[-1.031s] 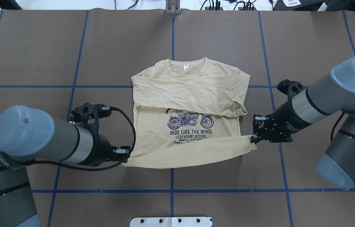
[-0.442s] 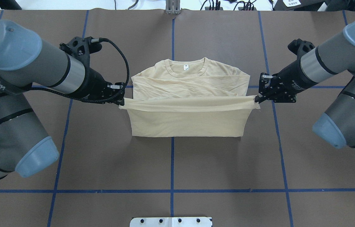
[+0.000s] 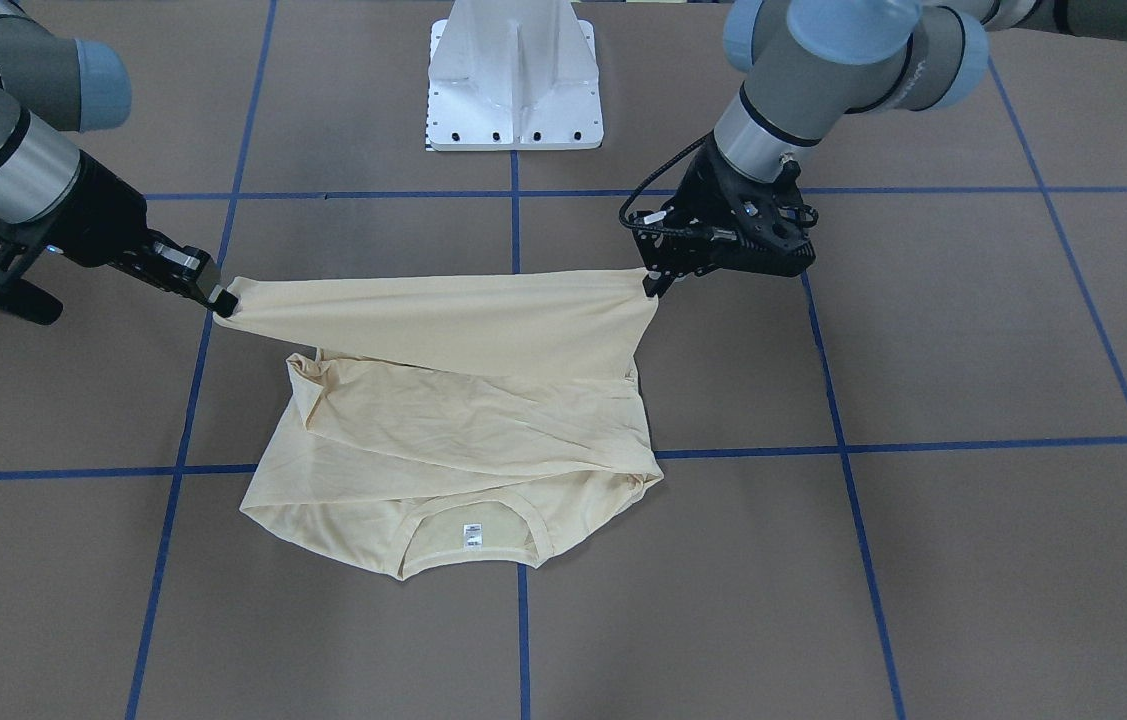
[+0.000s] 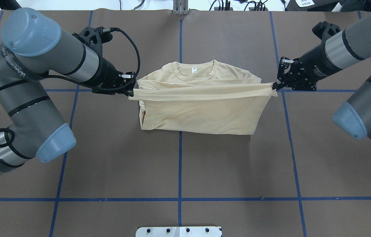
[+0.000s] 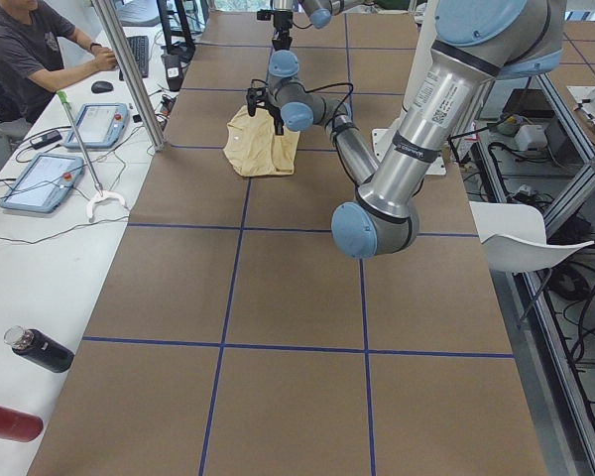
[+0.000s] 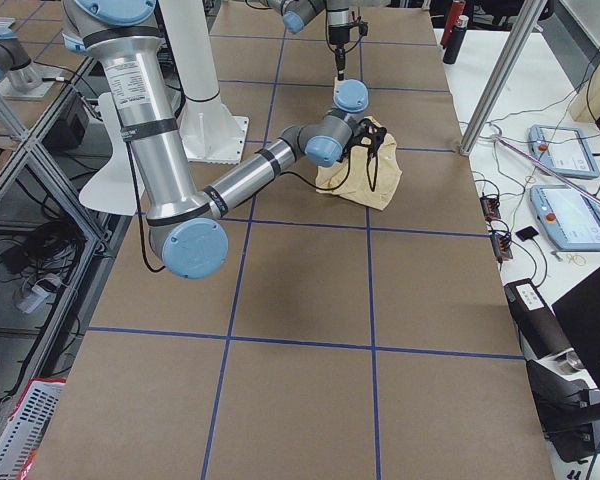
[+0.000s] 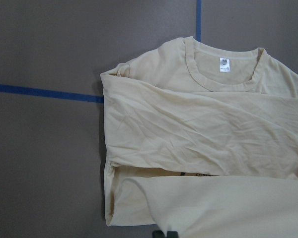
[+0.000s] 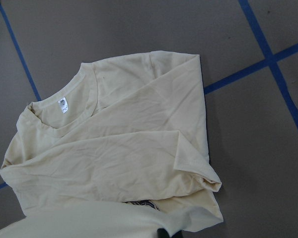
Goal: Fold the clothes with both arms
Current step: 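Lift the hem with both grippers and carry it over toward the collar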
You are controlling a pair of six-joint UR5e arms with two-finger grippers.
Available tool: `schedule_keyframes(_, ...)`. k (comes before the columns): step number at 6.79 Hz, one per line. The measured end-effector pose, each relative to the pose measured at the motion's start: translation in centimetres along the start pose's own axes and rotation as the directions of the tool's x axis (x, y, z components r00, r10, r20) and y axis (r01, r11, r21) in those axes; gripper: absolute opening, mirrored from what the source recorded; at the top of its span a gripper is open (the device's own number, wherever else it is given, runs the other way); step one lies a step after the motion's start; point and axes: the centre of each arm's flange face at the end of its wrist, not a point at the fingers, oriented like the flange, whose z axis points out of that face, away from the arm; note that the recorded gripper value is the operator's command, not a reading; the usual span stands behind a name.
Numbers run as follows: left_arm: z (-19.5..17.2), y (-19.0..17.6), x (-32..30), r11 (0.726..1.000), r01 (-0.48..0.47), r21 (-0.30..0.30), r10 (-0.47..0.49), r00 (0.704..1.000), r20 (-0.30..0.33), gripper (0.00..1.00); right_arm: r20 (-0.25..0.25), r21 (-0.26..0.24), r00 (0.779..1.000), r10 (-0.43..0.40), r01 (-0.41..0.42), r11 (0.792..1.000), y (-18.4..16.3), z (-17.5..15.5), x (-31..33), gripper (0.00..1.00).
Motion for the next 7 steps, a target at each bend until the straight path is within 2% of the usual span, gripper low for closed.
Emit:
schedule_keyframes(4,-3.9,-3.1,-1.2,0.999,0.040,0.036,-0.040,0.999,-0.012,0.00,-0.001,0.015,1.000,0.011,-0.011,1.000,-2.3,1.0,-2.4,0.00)
schedule_keyframes(7,-0.9,-5.5,-1.6,0.998,0.054,0.037,-0.053,0.998,-0.014,0.00,-0.002,0.030,1.000,0.025,-0.025,0.999,-3.5,0.6,-2.4,0.00)
